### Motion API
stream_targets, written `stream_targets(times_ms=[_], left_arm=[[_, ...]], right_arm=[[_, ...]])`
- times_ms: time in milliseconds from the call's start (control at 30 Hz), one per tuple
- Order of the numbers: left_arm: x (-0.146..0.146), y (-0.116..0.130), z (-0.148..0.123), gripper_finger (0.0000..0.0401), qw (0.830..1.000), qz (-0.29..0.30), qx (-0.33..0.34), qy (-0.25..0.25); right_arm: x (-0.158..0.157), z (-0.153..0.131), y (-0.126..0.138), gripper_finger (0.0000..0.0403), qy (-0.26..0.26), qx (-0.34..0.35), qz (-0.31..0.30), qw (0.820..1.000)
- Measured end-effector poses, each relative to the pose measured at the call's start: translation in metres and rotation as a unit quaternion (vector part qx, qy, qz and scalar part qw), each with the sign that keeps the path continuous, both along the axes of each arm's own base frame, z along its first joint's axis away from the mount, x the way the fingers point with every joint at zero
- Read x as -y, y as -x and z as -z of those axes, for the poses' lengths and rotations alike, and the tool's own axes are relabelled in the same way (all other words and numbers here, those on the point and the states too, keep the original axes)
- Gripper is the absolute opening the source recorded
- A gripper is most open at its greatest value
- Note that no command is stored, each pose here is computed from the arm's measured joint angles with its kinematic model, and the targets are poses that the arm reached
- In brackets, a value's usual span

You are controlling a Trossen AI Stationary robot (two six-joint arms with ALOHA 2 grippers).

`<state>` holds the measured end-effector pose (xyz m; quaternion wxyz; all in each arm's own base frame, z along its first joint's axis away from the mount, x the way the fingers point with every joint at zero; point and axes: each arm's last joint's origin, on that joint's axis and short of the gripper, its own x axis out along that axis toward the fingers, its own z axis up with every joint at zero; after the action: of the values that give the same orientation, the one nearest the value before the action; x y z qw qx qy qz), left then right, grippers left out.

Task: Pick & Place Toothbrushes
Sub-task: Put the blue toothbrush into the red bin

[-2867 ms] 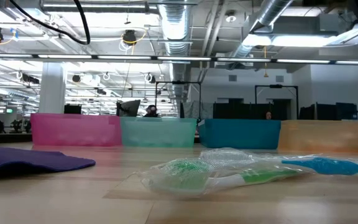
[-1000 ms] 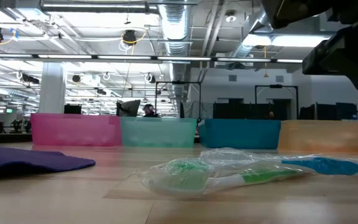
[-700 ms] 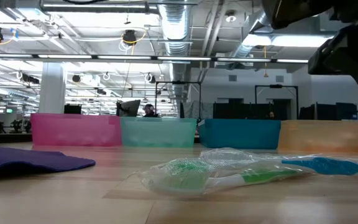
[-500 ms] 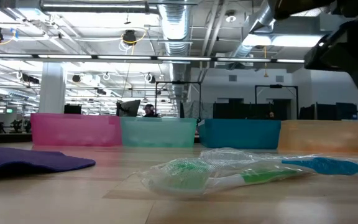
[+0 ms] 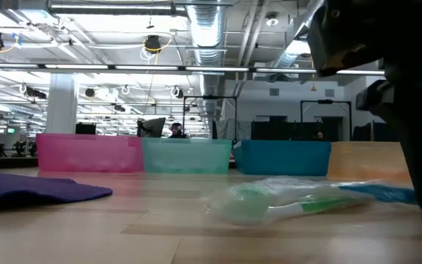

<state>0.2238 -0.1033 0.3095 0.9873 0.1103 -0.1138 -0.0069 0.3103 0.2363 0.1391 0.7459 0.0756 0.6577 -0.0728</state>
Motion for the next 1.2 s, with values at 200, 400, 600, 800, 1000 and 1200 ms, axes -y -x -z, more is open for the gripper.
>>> stream_targets(times_ms=[200, 400, 600, 800, 1000, 1200], left_arm=[[0.0, 0.0, 0.0, 0.0163, 1.0, -0.001, 0.0, 0.0], [0.0, 0.0, 0.0, 0.0163, 1.0, -0.007, -0.002, 0.002], [0.0, 0.0, 0.001, 0.0163, 0.999, 0.003, -0.005, 0.048], [0.001, 0.0, 0.002, 0.0163, 0.994, 0.02, -0.014, 0.106], [0.004, 0.002, 0.002, 0.0163, 0.985, 0.046, -0.017, 0.163], [0.016, 0.008, 0.002, 0.0163, 0.975, 0.081, -0.024, 0.204]], right_arm=[[-0.007, -0.007, -0.004, 0.0154, -0.04, -0.004, 0.005, 0.999], [-0.007, -0.025, -0.005, 0.0154, -0.056, 0.011, 0.095, 0.994], [0.0, -0.047, -0.004, 0.0154, -0.075, 0.043, 0.25, 0.964], [0.012, -0.062, -0.013, 0.0154, -0.205, -0.087, 0.573, 0.789], [0.018, -0.064, -0.026, 0.0162, -0.249, -0.107, 0.627, 0.731], [0.031, -0.047, -0.033, 0.0192, -0.257, -0.121, 0.721, 0.633]])
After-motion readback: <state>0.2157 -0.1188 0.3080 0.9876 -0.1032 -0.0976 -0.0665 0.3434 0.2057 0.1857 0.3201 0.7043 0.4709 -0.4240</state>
